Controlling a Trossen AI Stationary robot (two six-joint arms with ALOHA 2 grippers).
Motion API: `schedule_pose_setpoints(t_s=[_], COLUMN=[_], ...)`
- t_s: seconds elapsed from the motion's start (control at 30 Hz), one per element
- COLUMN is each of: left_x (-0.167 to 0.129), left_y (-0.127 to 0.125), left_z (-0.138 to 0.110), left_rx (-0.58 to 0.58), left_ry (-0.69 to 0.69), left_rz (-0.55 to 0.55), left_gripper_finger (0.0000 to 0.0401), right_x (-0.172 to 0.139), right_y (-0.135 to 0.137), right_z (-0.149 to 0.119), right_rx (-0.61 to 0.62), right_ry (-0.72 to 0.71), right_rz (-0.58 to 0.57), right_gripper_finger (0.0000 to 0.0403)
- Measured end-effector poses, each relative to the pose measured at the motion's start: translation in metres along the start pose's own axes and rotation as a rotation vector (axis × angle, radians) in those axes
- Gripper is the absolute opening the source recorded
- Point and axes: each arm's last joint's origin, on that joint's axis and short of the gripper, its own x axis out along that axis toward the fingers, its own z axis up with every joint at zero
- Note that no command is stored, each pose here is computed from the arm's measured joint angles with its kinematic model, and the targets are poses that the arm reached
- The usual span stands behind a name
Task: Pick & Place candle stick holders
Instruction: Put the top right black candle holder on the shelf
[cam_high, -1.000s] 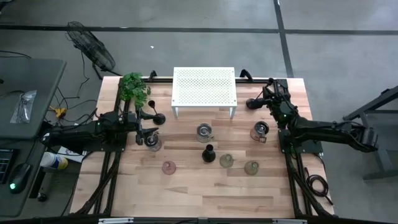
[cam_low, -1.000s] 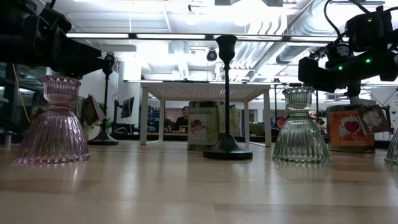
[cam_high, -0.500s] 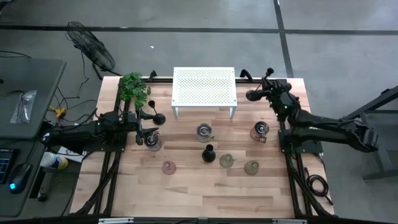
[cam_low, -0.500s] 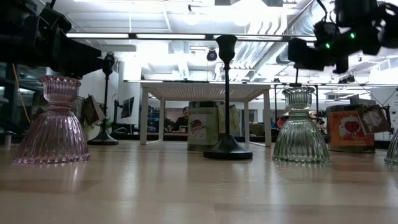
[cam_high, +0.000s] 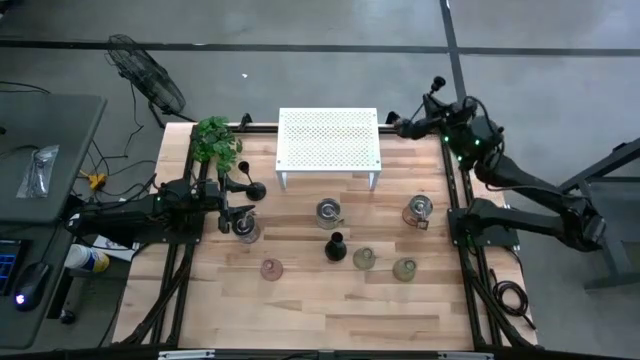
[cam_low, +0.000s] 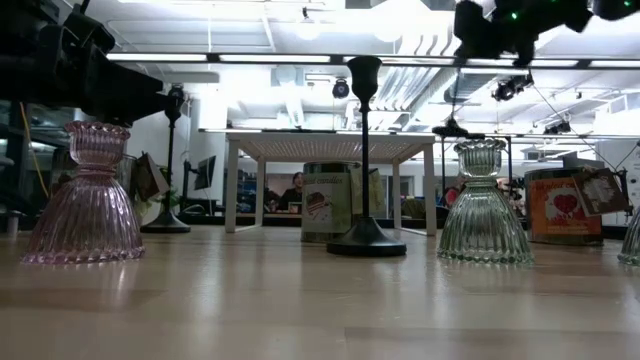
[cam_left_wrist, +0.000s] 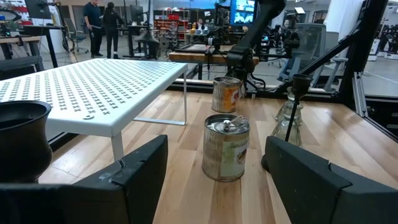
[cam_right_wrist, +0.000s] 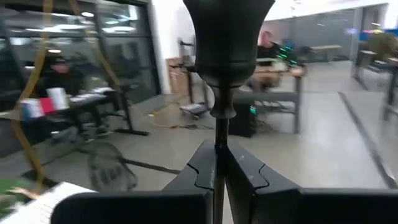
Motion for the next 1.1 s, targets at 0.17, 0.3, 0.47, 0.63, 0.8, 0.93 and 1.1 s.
schedule_pose_setpoints(t_s=[0.17,0.3,0.47,0.63,0.8,0.93,1.1], left_x=[0.0,0.0,0.0,0.0,0.0,0.0,0.0], left_y=[0.0,0.0,0.0,0.0,0.0,0.0,0.0], left_z=[0.0,0.0,0.0,0.0,0.0,0.0,0.0], left_rx=[0.0,0.0,0.0,0.0,0.0,0.0,0.0], left_ry=[0.0,0.0,0.0,0.0,0.0,0.0,0.0], left_rz=[0.0,0.0,0.0,0.0,0.0,0.0,0.0], left_gripper_finger=[0.0265,0.0265,0.0265,0.0265,0.0265,0.0265,0.0265], right_x=[0.028,0.06,0.098,0.134,0.157,0.162,0.163], right_y=[0.006,0.015,0.024,0.034,0.04,0.04,0.04], right_z=[0.018,0.025,0.028,0.018,-0.001,-0.01,-0.011], right_rx=[-0.019,-0.03,-0.022,0.023,0.034,0.025,0.002], right_ry=[0.039,0.087,0.125,0.186,0.245,0.271,0.267], right_rz=[0.109,0.176,0.24,0.307,0.295,0.263,0.266], right_gripper_finger=[0.0004,0.0004,0.0004,0.0004,0.0004,0.0004,0.0004])
